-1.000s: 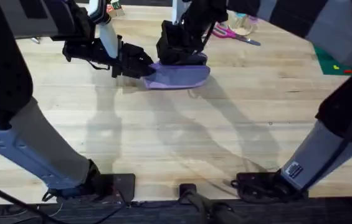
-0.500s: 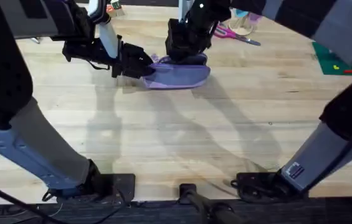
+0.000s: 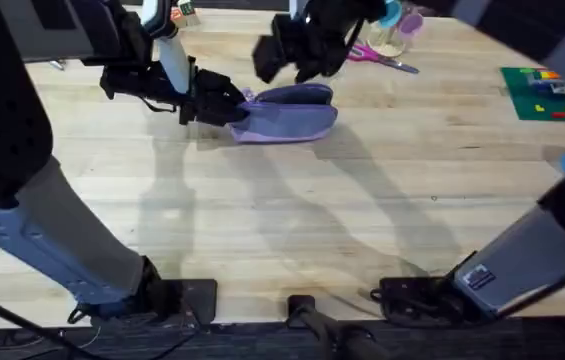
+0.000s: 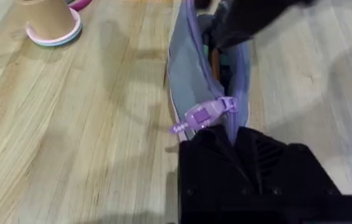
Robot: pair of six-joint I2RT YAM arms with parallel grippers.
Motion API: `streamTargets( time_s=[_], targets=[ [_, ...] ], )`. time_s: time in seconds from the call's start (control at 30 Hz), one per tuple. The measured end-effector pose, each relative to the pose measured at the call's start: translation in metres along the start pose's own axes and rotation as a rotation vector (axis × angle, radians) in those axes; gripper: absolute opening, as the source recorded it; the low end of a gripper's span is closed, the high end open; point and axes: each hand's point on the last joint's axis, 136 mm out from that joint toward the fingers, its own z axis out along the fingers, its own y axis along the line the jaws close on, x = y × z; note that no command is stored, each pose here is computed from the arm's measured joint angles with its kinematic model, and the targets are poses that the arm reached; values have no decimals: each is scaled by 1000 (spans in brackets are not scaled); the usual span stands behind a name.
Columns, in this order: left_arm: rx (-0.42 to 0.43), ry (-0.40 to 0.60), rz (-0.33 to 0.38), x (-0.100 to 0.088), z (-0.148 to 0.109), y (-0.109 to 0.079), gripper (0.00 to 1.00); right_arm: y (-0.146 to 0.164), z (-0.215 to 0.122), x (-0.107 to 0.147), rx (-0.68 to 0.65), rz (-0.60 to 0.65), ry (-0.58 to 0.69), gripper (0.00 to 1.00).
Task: Unzip the bag, pick up the pens from the table one at a time and place them inside, then zip the bag closed.
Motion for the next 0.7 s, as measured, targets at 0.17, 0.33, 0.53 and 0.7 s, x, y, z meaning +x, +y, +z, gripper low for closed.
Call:
streamTargets(
  time_s=[0.17,0.33,0.53,0.7],
  targets=[
    [0,0,0,0,0,0,43,17,-20,-8,-26,-199,-58,992],
    [0,-5,-4,-1,0,0,488,37,-20,0,-44,-338,-56,996],
    [11,-5,-48,0,-2,-5,993,42,-20,3,-48,-381,-54,996],
    [-29,-10,-112,8,-21,-2,996,48,-21,-2,-76,-373,-74,996]
  ],
)
